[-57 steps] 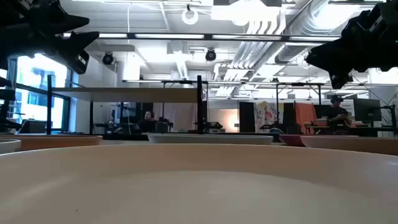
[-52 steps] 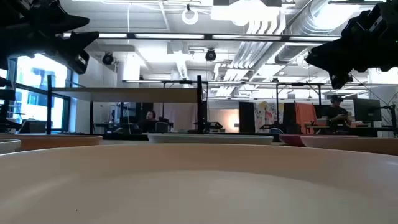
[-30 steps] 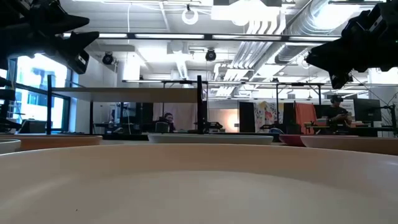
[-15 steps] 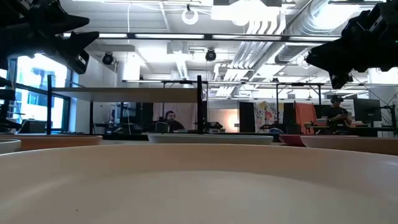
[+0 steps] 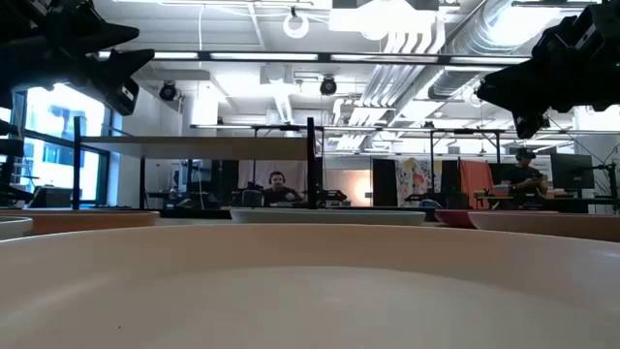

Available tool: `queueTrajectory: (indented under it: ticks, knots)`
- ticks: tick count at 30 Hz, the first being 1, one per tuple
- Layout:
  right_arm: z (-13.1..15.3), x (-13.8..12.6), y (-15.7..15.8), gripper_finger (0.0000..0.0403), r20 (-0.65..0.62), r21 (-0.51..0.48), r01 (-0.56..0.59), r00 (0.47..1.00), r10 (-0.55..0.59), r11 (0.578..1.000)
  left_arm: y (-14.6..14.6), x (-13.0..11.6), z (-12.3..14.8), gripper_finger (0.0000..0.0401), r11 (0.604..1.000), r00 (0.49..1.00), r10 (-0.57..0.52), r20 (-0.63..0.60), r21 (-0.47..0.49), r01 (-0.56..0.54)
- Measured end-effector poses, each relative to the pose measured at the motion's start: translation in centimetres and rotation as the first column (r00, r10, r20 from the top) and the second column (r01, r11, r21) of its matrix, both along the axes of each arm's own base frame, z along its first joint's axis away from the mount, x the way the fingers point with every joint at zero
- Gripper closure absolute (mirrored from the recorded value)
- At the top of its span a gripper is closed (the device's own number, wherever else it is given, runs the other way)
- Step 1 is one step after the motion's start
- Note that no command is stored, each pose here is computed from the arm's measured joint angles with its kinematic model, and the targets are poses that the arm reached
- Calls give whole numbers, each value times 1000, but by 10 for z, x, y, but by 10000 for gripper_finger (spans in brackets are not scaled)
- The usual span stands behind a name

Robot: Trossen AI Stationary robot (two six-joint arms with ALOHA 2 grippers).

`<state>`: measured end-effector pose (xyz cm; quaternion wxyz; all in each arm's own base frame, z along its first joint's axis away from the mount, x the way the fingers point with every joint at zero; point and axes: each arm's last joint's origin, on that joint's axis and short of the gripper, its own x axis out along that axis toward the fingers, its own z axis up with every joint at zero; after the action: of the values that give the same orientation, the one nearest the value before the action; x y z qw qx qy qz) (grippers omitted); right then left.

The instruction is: Place and stack plates onto a shelf

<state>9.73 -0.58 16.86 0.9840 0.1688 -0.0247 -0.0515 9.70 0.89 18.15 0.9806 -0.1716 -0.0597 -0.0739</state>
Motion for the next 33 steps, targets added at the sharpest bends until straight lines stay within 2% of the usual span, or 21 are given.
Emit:
queueTrajectory:
  ticks: [33]
  knots:
    - [0,0,0,295,0,0,0,1000,0,1000,1,0,0,275,1000,1000,21,3,-3,-21]
